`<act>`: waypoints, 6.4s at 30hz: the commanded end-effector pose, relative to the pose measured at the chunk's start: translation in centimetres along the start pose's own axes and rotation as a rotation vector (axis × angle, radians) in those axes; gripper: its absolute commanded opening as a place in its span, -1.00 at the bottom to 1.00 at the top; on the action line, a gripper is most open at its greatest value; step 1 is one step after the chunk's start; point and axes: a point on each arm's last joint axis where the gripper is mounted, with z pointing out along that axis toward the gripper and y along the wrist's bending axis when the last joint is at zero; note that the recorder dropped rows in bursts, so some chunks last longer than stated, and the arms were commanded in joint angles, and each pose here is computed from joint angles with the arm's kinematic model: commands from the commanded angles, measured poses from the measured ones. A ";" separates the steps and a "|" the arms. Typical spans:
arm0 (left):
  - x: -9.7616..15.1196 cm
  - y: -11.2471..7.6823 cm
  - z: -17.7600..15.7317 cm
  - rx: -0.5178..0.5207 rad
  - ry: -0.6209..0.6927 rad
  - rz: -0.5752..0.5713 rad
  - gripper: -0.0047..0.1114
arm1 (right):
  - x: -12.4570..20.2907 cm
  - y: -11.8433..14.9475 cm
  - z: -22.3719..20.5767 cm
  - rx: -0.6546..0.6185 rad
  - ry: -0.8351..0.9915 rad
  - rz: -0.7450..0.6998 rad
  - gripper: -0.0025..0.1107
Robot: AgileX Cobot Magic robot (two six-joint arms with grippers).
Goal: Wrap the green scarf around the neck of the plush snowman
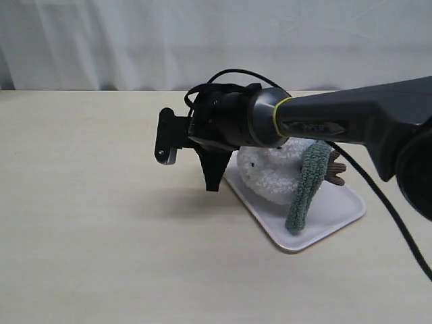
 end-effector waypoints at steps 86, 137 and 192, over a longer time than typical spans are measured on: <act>-0.1 0.0 0.0 0.007 -0.013 0.007 -0.92 | 21.1 -6.8 -4.3 -0.453 0.007 1.261 -0.51; 0.0 0.0 0.0 0.007 -0.010 0.007 -0.92 | 20.2 9.3 -6.4 -0.313 -0.076 1.202 0.09; -0.1 0.0 0.0 0.007 -0.012 0.007 -0.92 | 15.6 6.9 -12.2 -0.874 -0.315 0.987 0.48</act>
